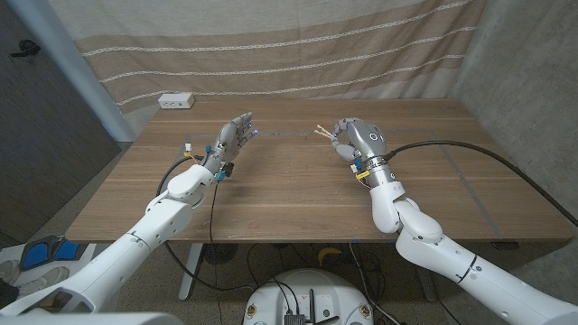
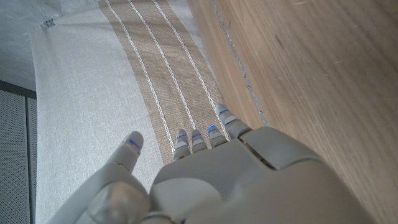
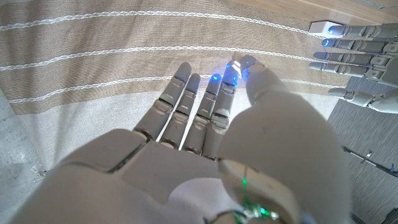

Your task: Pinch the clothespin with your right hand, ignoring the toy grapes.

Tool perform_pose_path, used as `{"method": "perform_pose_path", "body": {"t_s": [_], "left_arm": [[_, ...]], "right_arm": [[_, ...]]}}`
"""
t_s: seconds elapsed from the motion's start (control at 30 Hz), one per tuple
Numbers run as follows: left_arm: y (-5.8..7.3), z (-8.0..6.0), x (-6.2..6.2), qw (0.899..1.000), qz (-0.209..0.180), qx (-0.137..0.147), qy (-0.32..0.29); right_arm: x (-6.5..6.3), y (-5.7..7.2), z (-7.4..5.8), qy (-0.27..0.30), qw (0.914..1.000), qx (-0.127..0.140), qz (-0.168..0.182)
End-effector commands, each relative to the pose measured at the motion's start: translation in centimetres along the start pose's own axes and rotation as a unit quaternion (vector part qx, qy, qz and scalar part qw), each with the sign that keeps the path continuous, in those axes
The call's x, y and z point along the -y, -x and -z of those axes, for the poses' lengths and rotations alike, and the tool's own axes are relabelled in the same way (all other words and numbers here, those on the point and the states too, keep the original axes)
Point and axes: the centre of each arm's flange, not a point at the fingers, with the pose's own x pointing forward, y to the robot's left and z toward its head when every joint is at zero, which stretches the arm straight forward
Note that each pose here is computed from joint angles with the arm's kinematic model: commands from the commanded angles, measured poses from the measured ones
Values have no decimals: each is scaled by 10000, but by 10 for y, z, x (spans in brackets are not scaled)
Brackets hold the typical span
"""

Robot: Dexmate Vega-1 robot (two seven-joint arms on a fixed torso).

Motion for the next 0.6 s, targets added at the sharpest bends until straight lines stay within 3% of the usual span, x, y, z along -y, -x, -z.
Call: {"method": "perform_pose_path", "body": {"t_s": [0.03, 0.6], "left_arm": [[-3, 0, 2, 10000, 4, -9, 23], [-8, 1, 0, 10000, 39, -12, 8]], "right_arm": [[9, 1, -4, -138, 9996, 158, 183], [14, 1, -10, -210, 9986, 308, 365]]}}
